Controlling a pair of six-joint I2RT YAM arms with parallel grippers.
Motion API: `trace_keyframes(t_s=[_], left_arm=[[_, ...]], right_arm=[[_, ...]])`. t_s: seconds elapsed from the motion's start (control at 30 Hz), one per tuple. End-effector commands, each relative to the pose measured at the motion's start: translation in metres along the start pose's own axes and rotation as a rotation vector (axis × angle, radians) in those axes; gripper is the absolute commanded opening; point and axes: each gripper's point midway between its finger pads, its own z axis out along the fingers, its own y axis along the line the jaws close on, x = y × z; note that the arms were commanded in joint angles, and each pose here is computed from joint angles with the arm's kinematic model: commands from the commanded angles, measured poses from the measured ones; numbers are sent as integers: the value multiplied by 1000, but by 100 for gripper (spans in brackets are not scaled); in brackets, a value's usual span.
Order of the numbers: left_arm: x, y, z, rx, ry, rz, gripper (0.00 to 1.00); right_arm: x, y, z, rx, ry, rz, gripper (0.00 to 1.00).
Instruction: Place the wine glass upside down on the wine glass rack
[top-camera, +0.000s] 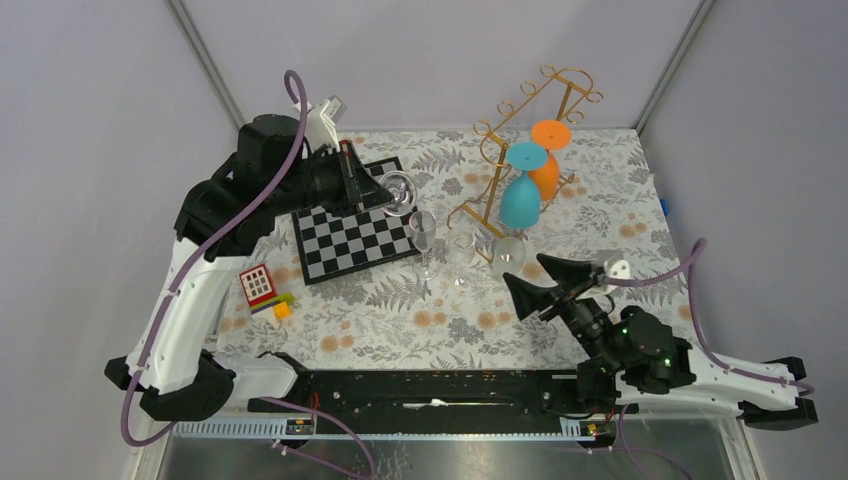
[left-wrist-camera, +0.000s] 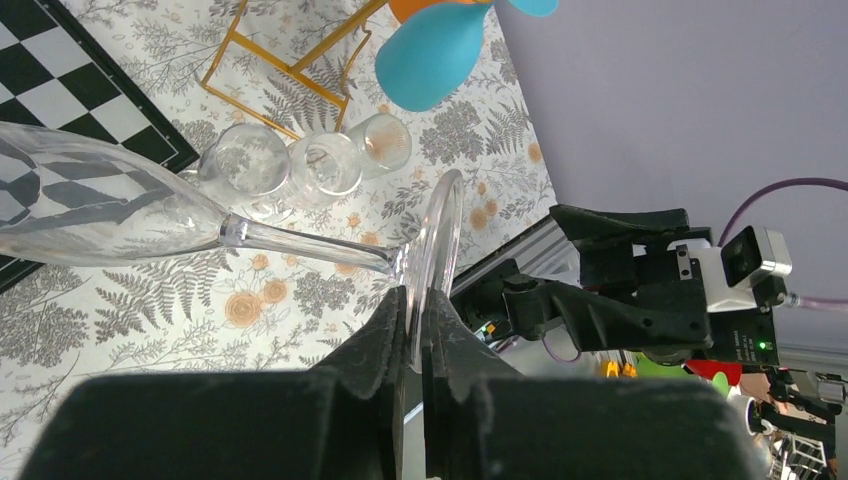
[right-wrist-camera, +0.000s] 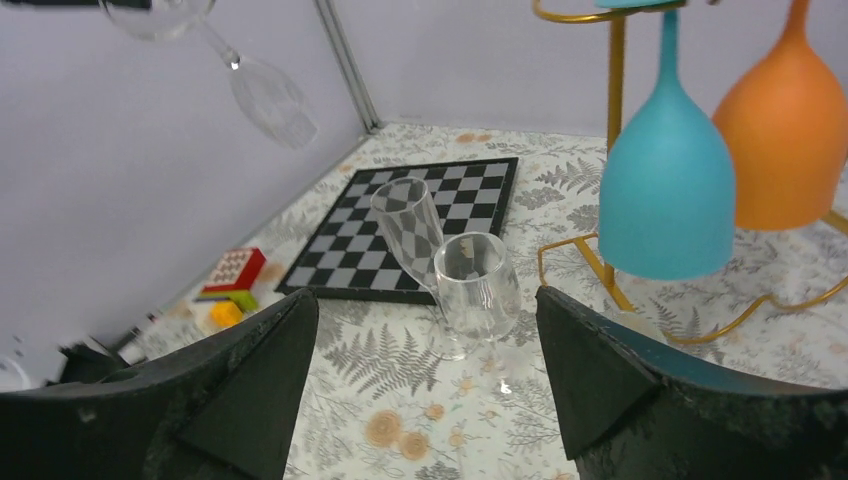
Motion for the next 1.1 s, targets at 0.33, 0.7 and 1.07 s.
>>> trace_keyframes(t_s=[0.33, 0.7, 1.07], left_arm=[[-54, -33, 43, 180, -104, -16, 0], [-90, -38, 86, 342, -63, -218, 0], [-117, -26, 122, 429, -86, -397, 0]], right_arm=[[5, -14, -14, 62, 70, 135, 93], [18, 15, -7, -51, 185, 12, 100], [31, 37, -5, -81, 286, 90, 100]])
